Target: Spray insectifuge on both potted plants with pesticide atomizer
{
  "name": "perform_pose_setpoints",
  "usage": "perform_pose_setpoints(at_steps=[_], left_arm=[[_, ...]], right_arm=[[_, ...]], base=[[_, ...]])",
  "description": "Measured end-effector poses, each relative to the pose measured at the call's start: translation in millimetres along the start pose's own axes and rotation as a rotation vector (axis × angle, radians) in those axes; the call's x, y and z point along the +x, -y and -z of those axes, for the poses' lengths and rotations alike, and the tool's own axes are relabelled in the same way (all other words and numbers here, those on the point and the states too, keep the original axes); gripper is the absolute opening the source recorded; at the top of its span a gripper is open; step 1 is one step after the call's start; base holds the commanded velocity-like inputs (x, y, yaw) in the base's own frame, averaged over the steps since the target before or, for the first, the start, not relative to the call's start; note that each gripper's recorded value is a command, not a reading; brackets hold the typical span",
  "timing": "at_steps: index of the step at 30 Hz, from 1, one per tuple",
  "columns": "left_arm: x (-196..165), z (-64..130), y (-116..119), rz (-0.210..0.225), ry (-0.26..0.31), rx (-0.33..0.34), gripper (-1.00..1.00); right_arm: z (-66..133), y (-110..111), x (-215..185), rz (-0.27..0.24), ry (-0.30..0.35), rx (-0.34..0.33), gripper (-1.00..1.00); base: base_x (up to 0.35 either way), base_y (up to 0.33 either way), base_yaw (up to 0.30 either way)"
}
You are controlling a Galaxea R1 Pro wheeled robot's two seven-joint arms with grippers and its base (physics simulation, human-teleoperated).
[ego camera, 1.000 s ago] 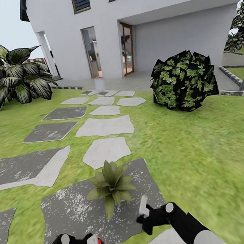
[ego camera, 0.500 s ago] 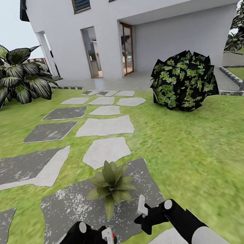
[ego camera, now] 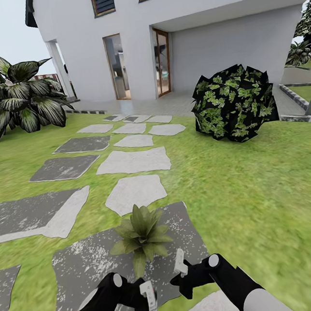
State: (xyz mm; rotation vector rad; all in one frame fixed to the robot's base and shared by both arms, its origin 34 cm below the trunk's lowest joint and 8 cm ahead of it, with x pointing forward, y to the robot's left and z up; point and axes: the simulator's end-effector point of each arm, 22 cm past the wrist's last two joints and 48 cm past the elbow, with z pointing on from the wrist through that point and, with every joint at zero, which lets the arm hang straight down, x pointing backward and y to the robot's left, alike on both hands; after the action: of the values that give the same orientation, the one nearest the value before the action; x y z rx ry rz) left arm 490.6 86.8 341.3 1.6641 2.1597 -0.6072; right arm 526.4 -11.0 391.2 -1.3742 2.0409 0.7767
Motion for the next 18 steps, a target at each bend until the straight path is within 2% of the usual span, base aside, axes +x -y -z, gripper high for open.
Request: perform_pose_setpoints(at_steps=[5, 10, 15, 18], left_arm=[[-20.8, 2.4, -10.1, -0.009, 0.019, -0.037, -1.0], [-23.6, 1.4, -16.3, -0.013, 0.017, -0.07, -1.0], [-23.8, -1.3, -21.6, -0.033, 0.006, -0.108, -1.0], [-24.3, -4.2, -19.9, -0.056, -0.005, -0.109, -1.0]], right_arm=[[0.1, 0.2, -0.3, 0.001, 0.0, 0.001, -1.0], [0.3, 0.6, -0.8, 0.002, 0.001, 0.001, -1.0], [0.4, 1.1, -1.2, 0.002, 0.002, 0.002, -1.0], [0.5, 1.2, -1.4, 0.003, 0.002, 0.002, -1.0]], base=[[0.0, 0.0, 0.0], [0.0, 0.0, 0.0], [0.0, 0.0, 0.0], [0.0, 0.0, 0.0]])
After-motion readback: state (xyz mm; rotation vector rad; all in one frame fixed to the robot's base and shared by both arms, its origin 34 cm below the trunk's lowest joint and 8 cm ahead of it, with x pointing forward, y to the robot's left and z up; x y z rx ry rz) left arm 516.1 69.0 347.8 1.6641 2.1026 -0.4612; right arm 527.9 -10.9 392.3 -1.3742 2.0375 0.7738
